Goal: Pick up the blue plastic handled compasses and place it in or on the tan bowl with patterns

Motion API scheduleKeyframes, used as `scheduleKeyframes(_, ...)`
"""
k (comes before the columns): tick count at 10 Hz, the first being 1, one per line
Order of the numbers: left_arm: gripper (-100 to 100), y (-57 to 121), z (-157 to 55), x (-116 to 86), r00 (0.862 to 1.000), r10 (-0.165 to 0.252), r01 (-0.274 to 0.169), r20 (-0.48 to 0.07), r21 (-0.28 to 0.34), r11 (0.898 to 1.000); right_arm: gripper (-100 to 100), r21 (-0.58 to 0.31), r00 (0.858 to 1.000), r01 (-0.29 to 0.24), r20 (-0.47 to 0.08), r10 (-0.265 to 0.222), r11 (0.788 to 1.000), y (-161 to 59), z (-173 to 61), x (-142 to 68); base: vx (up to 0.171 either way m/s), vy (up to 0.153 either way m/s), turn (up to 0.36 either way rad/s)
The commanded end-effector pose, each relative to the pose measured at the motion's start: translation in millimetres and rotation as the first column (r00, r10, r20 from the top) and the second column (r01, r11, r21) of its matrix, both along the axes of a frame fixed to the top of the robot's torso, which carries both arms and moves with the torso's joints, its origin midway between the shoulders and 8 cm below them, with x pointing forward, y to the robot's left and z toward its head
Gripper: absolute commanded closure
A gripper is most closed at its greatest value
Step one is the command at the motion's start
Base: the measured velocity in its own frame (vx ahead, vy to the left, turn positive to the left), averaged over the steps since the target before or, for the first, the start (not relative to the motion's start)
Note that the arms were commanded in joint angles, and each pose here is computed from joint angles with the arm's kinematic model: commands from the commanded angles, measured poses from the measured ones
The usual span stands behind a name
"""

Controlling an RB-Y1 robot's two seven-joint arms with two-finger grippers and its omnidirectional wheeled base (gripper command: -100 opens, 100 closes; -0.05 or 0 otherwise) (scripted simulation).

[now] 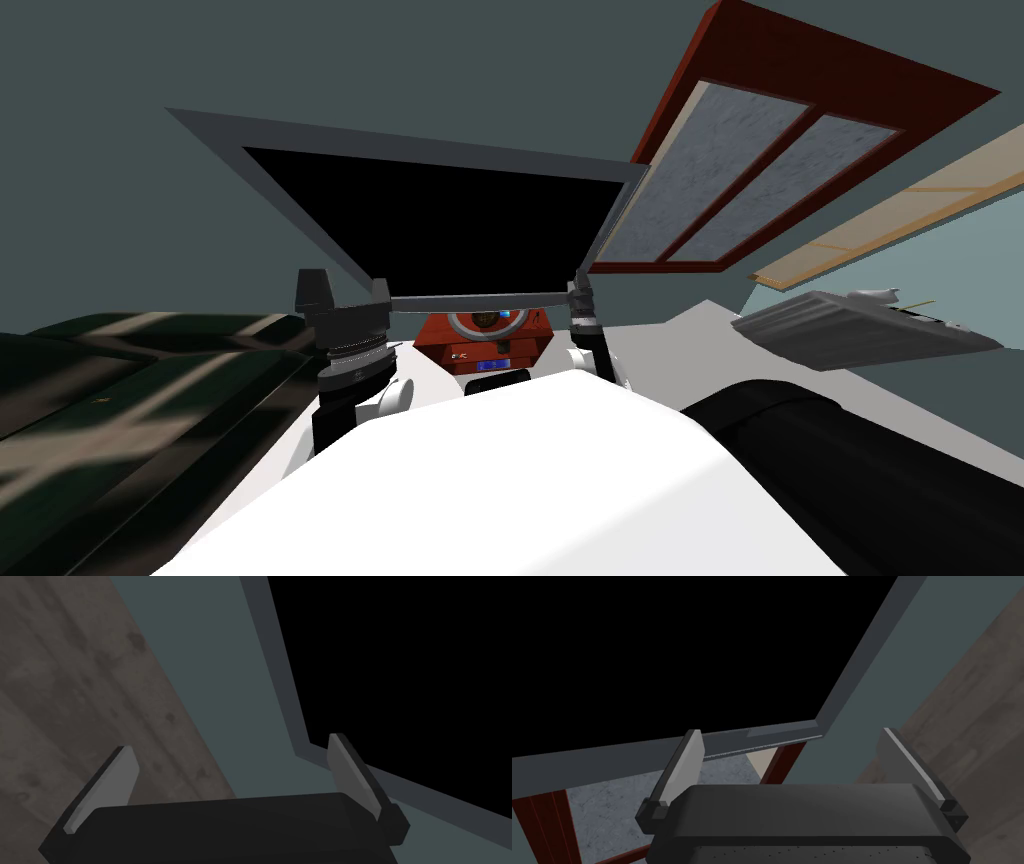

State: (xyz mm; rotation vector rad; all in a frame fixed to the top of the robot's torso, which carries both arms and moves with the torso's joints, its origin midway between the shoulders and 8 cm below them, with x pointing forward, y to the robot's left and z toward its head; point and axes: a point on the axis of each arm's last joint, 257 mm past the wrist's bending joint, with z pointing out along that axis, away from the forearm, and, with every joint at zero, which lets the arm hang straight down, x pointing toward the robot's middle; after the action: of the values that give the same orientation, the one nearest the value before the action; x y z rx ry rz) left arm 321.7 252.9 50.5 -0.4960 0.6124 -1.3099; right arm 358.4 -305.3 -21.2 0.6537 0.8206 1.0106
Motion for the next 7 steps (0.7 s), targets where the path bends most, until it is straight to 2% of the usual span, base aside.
scheduleKeyframes(1, 0, 0.0, 0, 0, 1.0, 0.0, 0.0, 0.0, 0.0, 1.0, -100, -0.044, 1.0, -0.001, -0.02, 0.0, 0.999, 1, -7, 5, 0.001, 0.009, -0.018)
scheduleKeyframes(7, 0, 0.0, 0, 0, 1.0, 0.0, 0.0, 0.0, 0.0, 1.0, -100, -0.227, 0.99, 0.054, -0.113, -0.082, 0.972, -6, -56, 36, 0.005, 0.027, -0.029)
